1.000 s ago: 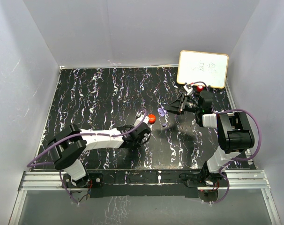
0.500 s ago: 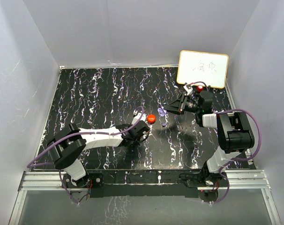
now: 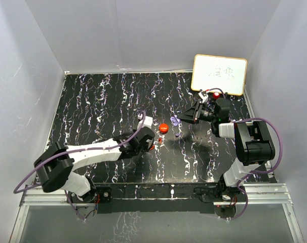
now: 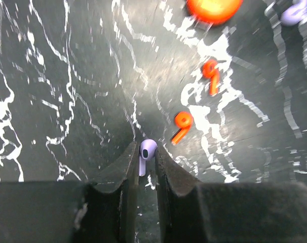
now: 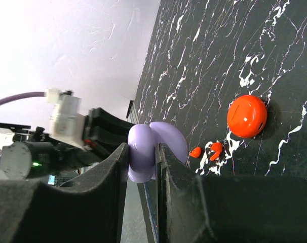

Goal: Insert the wireless bluetooth earbuds into the charging case
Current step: Pick up the earbud from the center of the board.

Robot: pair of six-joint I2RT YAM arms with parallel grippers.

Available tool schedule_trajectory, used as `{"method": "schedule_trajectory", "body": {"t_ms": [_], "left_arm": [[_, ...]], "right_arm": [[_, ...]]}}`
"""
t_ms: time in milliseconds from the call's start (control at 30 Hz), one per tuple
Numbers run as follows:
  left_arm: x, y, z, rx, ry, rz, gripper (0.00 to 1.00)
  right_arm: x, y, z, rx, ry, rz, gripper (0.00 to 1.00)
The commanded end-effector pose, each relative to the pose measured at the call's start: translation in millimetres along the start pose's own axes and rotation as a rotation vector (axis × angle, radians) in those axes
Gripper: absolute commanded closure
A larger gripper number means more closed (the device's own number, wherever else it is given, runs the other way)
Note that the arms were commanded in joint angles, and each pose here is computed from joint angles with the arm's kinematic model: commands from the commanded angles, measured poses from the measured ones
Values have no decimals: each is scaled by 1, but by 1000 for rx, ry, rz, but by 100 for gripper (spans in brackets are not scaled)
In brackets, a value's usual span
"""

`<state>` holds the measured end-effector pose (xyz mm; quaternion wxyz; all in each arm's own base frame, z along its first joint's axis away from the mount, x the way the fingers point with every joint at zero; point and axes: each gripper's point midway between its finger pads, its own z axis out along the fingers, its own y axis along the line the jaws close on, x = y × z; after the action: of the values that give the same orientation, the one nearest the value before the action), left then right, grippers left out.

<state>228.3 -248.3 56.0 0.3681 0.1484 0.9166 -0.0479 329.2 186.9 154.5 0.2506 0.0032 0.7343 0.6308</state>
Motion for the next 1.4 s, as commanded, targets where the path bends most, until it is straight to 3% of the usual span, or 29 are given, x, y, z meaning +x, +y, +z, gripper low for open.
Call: {"method": "schedule_trajectory", "body": {"t_ms": [0,467,633,933,1367], "left_arm": [[-56,-5,-25,79,-203,-41,100],[-143,-41,-58,289,-623,13,100],[-160,-47,-59,352,-722,10,100],[-180,-49,-58,554,-835,-57,100],[-188,-71,-71,697,-956,6,100]], "right_arm": [[-5,12,-2,-33,-14,-74,100],[-4,7,9,3,3,9,100],[-5,6,15,17,9,36,100],[-13,10,23,20,4,96,100],[-19,19,35,13,-5,138,100]]}}
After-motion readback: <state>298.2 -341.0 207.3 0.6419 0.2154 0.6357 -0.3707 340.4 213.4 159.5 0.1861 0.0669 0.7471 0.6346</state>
